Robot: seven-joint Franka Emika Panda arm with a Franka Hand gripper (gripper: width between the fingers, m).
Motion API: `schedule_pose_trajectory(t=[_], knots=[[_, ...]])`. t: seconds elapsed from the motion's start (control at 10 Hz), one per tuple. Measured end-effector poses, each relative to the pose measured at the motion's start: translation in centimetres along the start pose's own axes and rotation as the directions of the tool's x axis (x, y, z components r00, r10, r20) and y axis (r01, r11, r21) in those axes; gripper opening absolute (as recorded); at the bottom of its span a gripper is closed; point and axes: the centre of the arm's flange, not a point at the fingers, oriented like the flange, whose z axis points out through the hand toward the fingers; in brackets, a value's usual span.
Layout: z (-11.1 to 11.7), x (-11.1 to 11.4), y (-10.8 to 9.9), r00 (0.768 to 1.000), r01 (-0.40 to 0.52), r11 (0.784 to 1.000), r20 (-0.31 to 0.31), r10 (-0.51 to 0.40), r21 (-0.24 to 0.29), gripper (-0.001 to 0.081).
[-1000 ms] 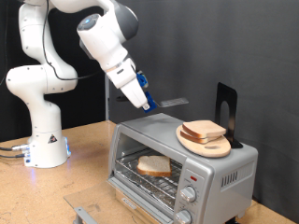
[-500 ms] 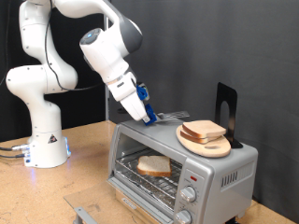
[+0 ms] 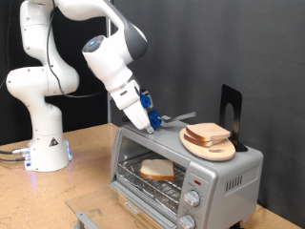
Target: Make a piece of toast with the oven
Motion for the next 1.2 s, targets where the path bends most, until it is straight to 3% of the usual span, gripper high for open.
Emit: schedule_pose_trajectory(t=[0.1, 0.4, 0.6, 1.2], knots=[[0.0, 0.0, 0.0, 1.0, 0.005, 1.0, -0.002, -0.005, 0.001, 0.0675], [-0.1, 0.0, 0.1, 1.0, 0.008, 1.0, 0.0, -0.008, 0.01, 0.0682], [-0.5, 0.0, 0.2, 1.0, 0.011, 0.999, 0.012, -0.011, 0.045, 0.0682], [-5.6, 0.1, 0.1, 1.0, 0.002, 0.985, -0.014, 0.0, 0.17, 0.0682]])
